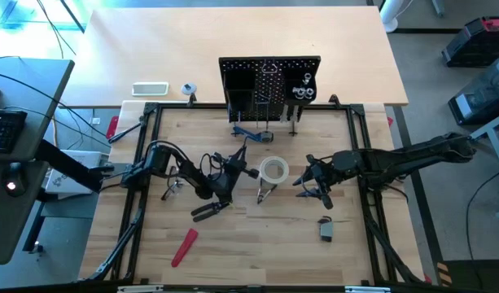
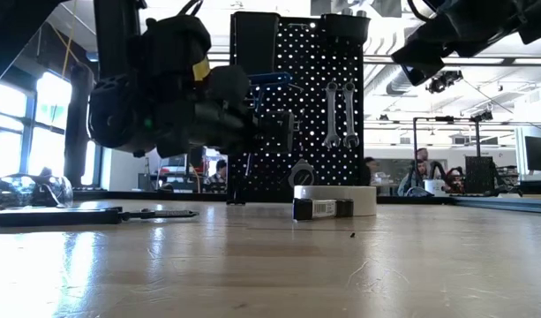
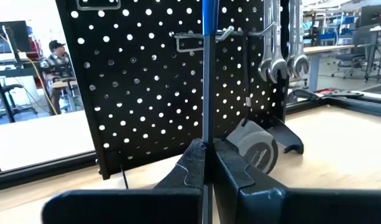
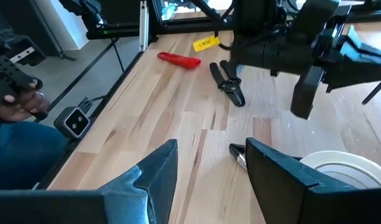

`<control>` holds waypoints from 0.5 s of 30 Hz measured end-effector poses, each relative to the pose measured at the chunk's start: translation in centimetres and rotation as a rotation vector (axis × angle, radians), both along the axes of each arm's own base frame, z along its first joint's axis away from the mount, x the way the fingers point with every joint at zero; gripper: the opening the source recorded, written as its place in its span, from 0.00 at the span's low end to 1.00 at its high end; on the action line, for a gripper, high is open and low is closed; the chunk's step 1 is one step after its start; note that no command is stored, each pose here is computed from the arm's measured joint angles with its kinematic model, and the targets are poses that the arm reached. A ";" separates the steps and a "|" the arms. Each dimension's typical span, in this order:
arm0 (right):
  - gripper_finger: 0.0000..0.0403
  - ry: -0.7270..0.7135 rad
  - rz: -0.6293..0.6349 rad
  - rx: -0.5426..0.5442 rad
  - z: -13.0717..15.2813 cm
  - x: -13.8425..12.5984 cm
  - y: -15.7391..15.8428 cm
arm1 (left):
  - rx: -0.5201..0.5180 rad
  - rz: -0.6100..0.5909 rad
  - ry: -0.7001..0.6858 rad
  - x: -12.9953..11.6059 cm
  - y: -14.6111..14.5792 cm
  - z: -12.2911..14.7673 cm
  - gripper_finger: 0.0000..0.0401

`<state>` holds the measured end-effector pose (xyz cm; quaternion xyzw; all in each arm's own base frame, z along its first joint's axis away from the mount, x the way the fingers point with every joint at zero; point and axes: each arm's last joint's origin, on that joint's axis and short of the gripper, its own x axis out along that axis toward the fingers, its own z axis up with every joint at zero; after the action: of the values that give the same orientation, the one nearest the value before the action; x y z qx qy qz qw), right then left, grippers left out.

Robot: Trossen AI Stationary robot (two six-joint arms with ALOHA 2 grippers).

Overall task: Hang tools onto peg board
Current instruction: Hang the blue pick tool on the peg board

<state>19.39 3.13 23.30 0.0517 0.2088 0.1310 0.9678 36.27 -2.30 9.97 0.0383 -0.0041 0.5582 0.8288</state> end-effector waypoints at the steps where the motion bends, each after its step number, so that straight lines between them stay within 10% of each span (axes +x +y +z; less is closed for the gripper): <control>1: 0.45 0.005 0.005 0.002 0.0 0.0 0.0 | -0.002 -0.002 -0.006 0.0 0.0 0.0 0.00; 15: 0.45 0.010 0.028 -0.017 -0.1 -0.1 0.0 | 0.029 0.005 0.037 -0.8 0.0 2.4 0.00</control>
<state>19.31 3.18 23.16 0.0411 0.2155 0.1426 0.9651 35.47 -2.31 12.40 0.0608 0.0033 0.5594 0.8267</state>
